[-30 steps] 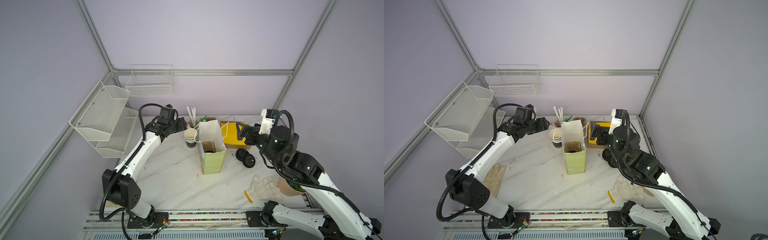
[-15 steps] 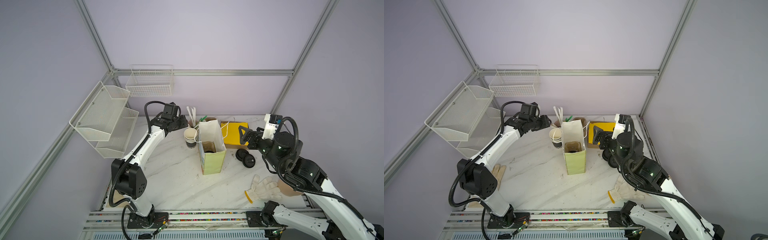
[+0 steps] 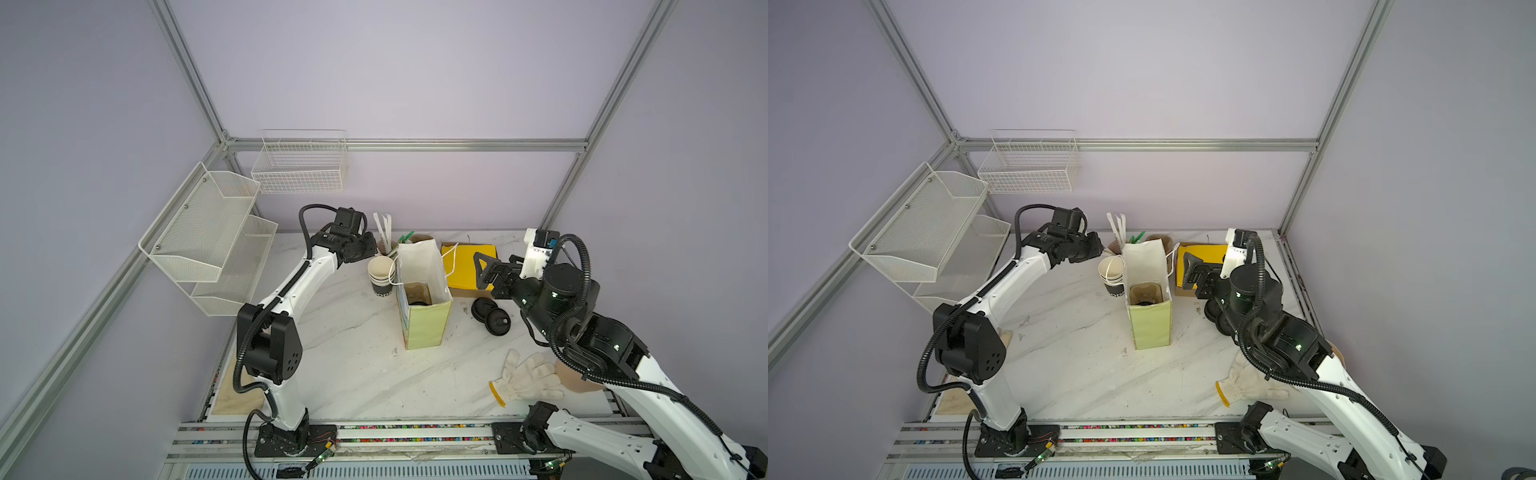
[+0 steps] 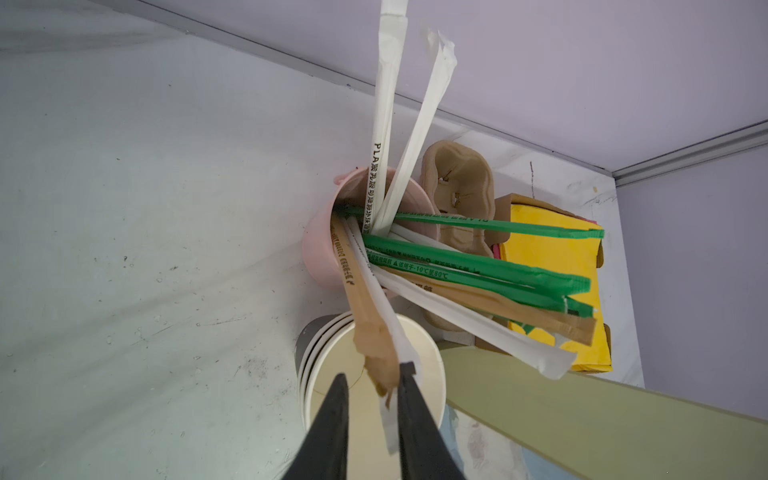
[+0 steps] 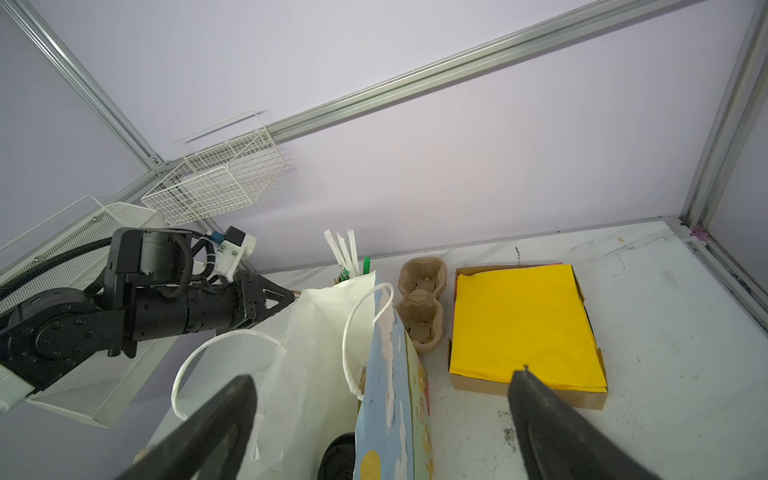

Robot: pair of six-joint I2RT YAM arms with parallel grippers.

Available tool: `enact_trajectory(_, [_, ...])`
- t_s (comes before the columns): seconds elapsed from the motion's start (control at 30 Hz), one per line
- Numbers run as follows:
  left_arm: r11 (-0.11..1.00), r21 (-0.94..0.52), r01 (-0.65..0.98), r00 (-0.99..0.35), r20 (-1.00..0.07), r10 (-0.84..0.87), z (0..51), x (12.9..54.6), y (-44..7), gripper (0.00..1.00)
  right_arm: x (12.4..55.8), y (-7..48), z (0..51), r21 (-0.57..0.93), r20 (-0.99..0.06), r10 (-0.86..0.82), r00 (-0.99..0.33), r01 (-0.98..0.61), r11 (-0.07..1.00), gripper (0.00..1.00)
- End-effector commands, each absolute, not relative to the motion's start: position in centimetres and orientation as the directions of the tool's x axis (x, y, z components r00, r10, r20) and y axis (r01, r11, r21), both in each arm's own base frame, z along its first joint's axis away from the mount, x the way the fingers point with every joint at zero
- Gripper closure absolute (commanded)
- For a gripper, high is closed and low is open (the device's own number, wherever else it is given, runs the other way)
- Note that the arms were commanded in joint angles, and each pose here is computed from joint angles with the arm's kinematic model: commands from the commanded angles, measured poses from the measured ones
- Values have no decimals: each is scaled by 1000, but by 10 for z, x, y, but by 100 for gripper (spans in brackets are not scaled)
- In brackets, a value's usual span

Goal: Pack the takeout coffee

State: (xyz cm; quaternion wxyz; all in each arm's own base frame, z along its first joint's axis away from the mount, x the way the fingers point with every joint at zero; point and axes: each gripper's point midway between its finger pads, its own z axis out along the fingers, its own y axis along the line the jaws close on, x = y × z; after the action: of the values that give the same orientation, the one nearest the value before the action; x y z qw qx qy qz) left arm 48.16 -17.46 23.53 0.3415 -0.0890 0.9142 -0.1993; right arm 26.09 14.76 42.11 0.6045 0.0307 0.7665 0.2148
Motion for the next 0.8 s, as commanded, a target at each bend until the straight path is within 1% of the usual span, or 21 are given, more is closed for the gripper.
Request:
enact_trajectory(0.0, [875,-482,33,-686,-648,-331,286,495,-181,76,261,152,425,393,-907,333,-259,-229,891,3])
enact_trajectory(0.23, [867,-496,47,-721,-618,-315,273,488,-192,76,262,155,423,392,-906,329,-265,-233,890,3])
enact_trajectory(0.4, [874,-480,71,-730,-623,-283,270,481,-204,77,262,156,423,395,-905,332,-266,-238,887,3])
enact_trajectory(0.53, [890,-453,59,-726,-631,-273,266,481,-201,78,261,155,423,396,-905,332,-267,-241,886,3])
enact_trajectory(0.6, [897,-438,57,-716,-644,-269,270,482,-198,83,260,155,423,395,-905,331,-268,-241,886,3])
enact_trajectory(0.73, [908,-415,57,-674,-686,-272,292,492,-191,83,260,154,424,396,-905,332,-266,-239,887,3])
enact_trajectory(0.77, [908,-414,62,-661,-698,-273,300,495,-190,84,260,155,423,394,-905,330,-268,-239,887,3])
